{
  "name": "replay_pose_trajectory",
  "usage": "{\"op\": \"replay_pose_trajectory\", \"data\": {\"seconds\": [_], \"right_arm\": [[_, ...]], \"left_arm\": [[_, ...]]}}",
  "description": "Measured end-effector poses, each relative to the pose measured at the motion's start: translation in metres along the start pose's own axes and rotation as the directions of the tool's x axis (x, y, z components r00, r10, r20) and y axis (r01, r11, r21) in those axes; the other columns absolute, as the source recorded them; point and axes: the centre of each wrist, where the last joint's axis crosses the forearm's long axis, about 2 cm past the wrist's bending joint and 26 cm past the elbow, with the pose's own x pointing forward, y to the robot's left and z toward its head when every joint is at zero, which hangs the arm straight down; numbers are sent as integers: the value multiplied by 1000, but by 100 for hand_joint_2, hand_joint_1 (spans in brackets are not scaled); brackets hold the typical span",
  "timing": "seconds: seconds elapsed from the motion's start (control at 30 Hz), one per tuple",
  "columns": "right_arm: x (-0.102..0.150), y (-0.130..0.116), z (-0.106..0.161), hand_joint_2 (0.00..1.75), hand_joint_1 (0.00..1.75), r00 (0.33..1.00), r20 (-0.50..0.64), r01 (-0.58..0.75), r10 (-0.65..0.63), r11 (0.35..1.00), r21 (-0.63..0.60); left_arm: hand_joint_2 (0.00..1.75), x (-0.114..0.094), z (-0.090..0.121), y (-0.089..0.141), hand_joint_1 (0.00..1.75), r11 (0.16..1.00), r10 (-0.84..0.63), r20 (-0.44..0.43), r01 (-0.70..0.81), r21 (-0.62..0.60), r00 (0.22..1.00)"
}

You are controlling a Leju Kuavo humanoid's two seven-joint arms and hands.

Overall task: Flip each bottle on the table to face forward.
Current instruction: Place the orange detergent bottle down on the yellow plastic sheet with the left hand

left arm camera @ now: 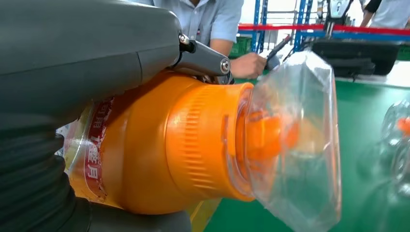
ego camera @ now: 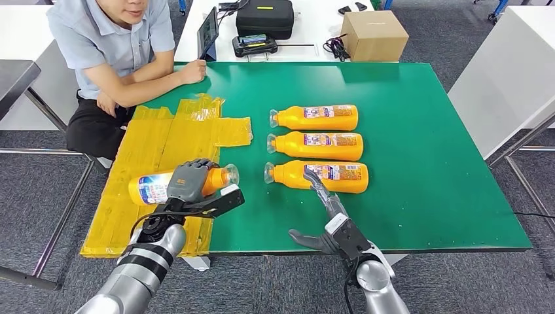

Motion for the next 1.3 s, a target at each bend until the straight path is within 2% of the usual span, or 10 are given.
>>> {"op": "replay_pose_trajectory", "data": {"seconds": [0.07,0.1,0.23,0.37,0.4,0.5,0.57,0.9,1.3], "right_arm": [[0,0,-1,175,0,1000,0,0,0,1000,0],[0,0,-1,175,0,1000,0,0,0,1000,0],[-1,-1,-2,175,0,1000,-1,2,-2,1000,-2],[-3,-1,-2,175,0,1000,-1,5,-5,1000,-2],[-3,-1,-2,175,0,1000,-2,5,-5,1000,-2],[-4,-1,-2,175,0,1000,-6,8,-8,1000,-2],[-5,-1,-1,175,0,1000,-8,9,-9,1000,-2],[-7,0,0,175,0,1000,-14,18,-18,1000,-3],[-11,-1,-2,175,0,1000,-20,23,-23,1000,-3]], "left_arm": [[175,-2,1,-2,154,999,-50,-12,50,-8,999],[175,-3,2,-4,155,996,-84,-18,84,-16,996],[175,-7,7,-13,90,981,-183,-17,182,-61,983],[175,-9,10,-18,84,979,-182,1,181,-95,983],[175,-9,10,-19,73,979,-178,6,177,-101,984],[175,-10,10,-21,14,979,-170,13,170,-114,985],[175,-10,10,-21,1,979,-164,18,165,-119,986],[175,-6,13,-28,0,980,-87,107,105,-166,990],[175,-6,11,-28,0,976,-47,116,71,-207,992]]}}
